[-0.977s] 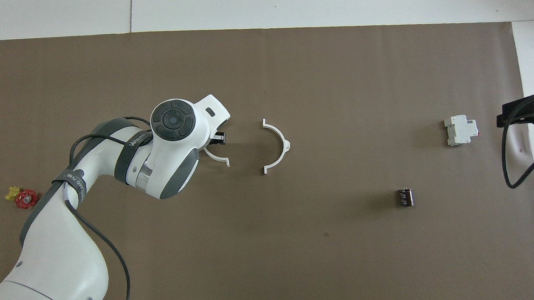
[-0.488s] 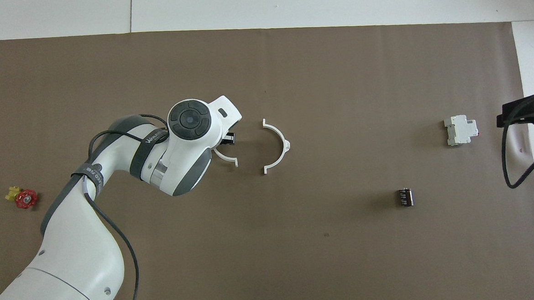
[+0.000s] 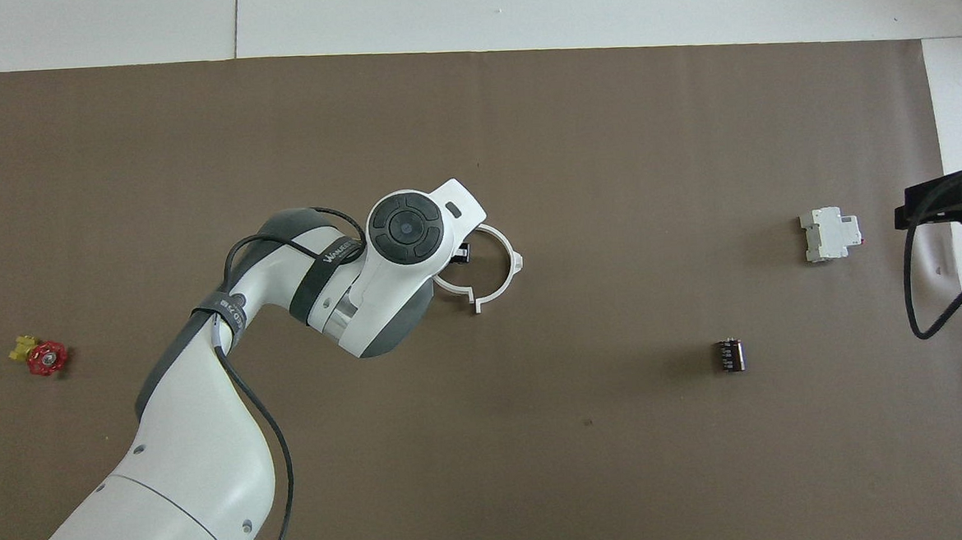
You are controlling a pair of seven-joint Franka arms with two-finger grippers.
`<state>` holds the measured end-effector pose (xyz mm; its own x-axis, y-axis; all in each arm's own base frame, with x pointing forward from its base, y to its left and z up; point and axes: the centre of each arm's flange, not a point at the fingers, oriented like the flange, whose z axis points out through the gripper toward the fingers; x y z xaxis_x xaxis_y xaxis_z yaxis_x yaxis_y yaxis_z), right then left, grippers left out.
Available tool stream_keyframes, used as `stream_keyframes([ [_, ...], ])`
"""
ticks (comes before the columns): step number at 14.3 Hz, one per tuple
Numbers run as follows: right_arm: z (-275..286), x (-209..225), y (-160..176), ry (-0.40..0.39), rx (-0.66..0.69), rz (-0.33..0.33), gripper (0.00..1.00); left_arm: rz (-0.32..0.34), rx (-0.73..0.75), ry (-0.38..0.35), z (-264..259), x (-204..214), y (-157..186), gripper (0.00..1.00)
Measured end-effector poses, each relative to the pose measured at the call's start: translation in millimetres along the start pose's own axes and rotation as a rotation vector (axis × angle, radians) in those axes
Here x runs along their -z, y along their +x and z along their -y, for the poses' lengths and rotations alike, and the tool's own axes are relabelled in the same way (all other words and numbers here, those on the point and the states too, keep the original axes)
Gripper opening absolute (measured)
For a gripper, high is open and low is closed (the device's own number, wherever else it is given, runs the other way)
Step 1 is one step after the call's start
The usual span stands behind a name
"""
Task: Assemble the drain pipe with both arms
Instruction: 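Press the held half against the placed half to close the ring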
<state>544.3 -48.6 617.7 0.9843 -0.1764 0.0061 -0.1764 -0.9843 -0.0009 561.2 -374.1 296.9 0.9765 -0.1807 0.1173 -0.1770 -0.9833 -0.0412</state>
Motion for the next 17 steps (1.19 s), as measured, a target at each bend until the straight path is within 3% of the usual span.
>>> stream_keyframes([
  [12,0.0,0.0,0.0,0.000,0.000,0.000,1.00,0.003,0.032,0.020,2.7,-7.7,-0.1,0.25],
  [17,0.0,0.0,0.0,0.000,0.000,0.000,1.00,0.034,0.046,0.041,0.6,-3.2,-1.4,0.25],
])
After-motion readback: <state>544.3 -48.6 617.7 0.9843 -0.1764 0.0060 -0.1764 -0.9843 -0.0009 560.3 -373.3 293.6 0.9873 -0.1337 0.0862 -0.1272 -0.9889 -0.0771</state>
